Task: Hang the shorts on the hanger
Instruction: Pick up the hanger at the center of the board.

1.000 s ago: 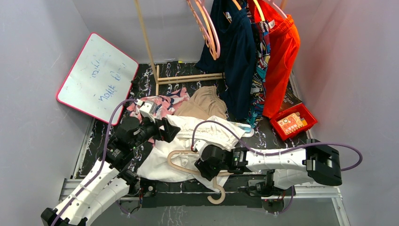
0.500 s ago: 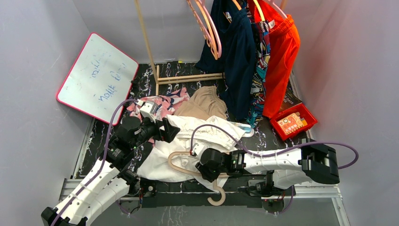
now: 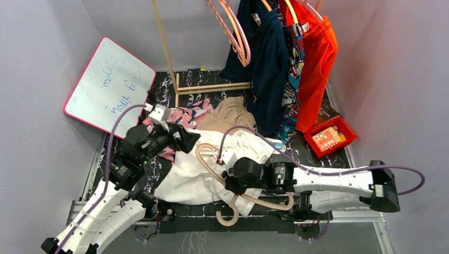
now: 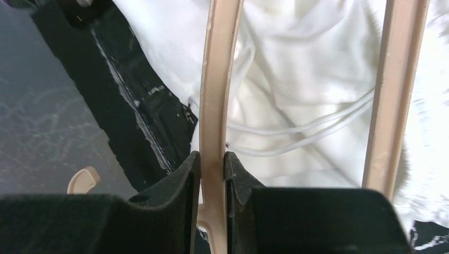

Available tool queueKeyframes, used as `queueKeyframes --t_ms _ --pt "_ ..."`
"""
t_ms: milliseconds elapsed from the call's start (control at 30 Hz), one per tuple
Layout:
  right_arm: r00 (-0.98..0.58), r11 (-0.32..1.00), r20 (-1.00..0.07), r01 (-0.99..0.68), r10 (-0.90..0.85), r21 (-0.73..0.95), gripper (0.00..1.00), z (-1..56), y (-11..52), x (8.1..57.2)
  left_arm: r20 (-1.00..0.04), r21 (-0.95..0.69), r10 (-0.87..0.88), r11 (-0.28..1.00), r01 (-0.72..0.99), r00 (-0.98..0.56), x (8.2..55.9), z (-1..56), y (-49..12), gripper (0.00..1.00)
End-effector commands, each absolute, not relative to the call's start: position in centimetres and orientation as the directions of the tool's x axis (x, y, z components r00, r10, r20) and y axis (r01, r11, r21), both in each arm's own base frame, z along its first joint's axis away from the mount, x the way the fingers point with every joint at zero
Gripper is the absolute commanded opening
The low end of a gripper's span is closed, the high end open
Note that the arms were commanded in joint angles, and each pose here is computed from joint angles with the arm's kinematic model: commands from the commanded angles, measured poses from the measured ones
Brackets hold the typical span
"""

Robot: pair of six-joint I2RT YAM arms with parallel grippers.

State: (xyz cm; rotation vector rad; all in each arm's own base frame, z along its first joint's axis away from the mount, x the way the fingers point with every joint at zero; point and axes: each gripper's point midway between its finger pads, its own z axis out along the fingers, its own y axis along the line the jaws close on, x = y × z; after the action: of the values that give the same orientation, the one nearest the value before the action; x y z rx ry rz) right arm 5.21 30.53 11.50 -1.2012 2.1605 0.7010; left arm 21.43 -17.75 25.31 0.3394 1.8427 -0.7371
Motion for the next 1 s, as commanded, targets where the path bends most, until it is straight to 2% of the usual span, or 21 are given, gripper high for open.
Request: queueKeyframes --t_ms 0,300,467,533,733,967 --pt "-0.398 0.484 -0.795 -0.862 -0.458 0.152 0.11 17.9 30.4 6.8 -0.974 -0.224 -0.148 0.721 0.655 -0.171 20.6 33.4 -17.7 0.98" --pt "-0.364 0.520 -0.908 -0.827 -0.208 0.212 0.09 27.3 28.5 8.3 -0.987 0.003 -0.123 0.626 0.780 0.102 16.2 39.8 -17.1 0.98" --pt "-0.346 0.420 -0.937 -0.857 -0.040 0.299 0.09 32.7 27.8 7.1 -0.960 0.139 -0.129 0.554 0.821 0.250 13.6 41.4 -17.1 0.98" --pt "-0.342 0.360 -0.940 -0.875 0.009 0.322 0.08 34.5 27.6 6.3 -0.945 0.223 -0.107 0.481 0.848 0.310 12.5 41.5 -18.0 0.98" --pt "-0.359 0.241 -0.931 -0.900 0.065 0.363 0.08 37.6 26.6 4.3 -0.817 0.548 0.000 0.312 0.776 0.577 11.8 41.4 -19.8 0.98" --pt "-0.396 0.186 -0.918 -0.901 0.018 0.392 0.07 37.7 26.4 2.9 -0.687 0.714 0.044 0.226 0.662 0.726 13.9 43.3 -21.6 0.98"
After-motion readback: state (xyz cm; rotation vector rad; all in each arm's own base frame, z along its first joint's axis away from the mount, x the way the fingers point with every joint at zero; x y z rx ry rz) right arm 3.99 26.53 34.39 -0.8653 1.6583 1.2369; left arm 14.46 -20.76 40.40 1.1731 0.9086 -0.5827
